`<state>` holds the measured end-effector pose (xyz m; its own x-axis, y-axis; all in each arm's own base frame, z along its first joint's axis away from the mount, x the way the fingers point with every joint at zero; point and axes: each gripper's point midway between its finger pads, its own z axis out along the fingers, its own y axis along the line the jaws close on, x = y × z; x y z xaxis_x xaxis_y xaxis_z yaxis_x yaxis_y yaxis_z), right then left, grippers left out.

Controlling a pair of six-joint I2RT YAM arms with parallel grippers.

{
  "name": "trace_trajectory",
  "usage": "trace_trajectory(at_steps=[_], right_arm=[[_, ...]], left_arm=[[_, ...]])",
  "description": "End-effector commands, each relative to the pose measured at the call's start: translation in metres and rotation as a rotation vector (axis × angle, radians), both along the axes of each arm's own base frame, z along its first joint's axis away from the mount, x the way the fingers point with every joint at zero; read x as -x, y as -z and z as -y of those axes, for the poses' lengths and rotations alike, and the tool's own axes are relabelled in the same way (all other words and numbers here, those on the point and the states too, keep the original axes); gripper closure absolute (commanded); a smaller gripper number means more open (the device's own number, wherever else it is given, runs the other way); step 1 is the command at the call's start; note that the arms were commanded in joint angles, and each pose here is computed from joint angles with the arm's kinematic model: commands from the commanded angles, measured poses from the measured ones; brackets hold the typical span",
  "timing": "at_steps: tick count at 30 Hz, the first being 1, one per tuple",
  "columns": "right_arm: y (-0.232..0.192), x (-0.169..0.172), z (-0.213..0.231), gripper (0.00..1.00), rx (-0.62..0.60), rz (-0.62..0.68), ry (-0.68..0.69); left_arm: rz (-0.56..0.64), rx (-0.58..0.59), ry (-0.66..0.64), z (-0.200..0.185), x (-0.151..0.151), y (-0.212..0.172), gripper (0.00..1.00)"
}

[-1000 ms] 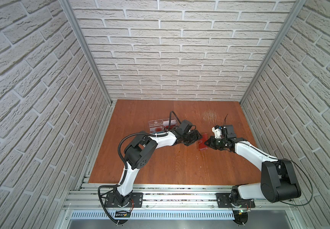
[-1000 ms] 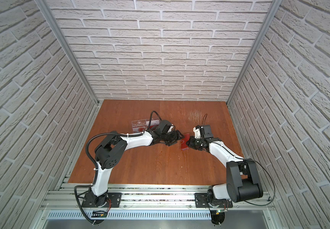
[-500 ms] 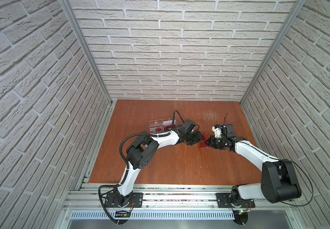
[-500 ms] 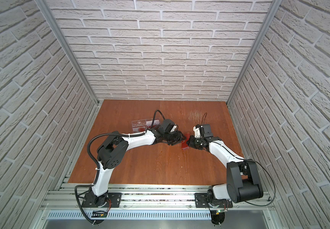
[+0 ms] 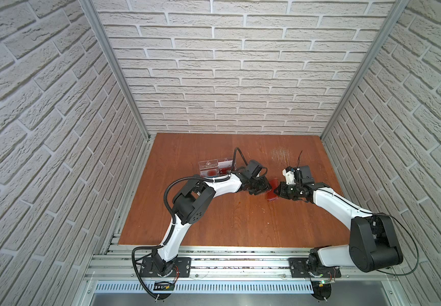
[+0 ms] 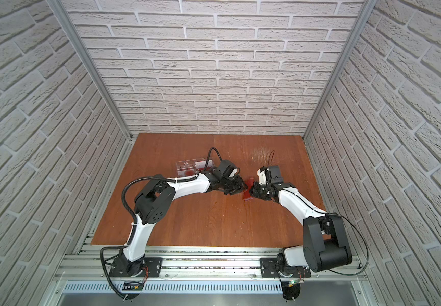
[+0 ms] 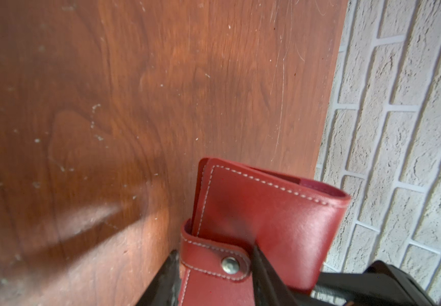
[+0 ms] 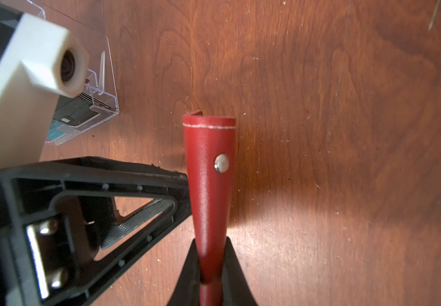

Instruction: Take the credit cards out of the card holder

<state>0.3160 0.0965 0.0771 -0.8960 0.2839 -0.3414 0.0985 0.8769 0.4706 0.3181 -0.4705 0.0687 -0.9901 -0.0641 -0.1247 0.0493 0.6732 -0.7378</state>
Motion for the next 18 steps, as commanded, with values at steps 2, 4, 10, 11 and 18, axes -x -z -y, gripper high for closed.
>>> trace_trajectory(at_steps=[2, 4, 10, 11, 18], right_arm=[[-0.028, -0.01, -0.011, 0.94, -0.007, 0.099, -0.05], [-0.029, -0.01, -0.011, 0.94, -0.006, 0.101, -0.051], [-0.031, -0.011, -0.01, 0.94, 0.001, 0.108, -0.045], [-0.031, -0.011, -0.009, 0.94, 0.003, 0.106, -0.041], [-0.032, -0.012, -0.009, 0.94, 0.0, 0.109, -0.028]], left_arm=[[0.011, -0.028, 0.021, 0.003, 0.001, 0.01, 0.56], [0.01, -0.026, 0.025, 0.005, 0.003, 0.011, 0.57], [0.005, -0.035, 0.034, 0.007, 0.008, 0.014, 0.66], [0.005, -0.036, 0.038, 0.008, 0.01, 0.015, 0.68], [-0.008, -0.047, 0.045, 0.006, 0.014, 0.02, 0.77]])
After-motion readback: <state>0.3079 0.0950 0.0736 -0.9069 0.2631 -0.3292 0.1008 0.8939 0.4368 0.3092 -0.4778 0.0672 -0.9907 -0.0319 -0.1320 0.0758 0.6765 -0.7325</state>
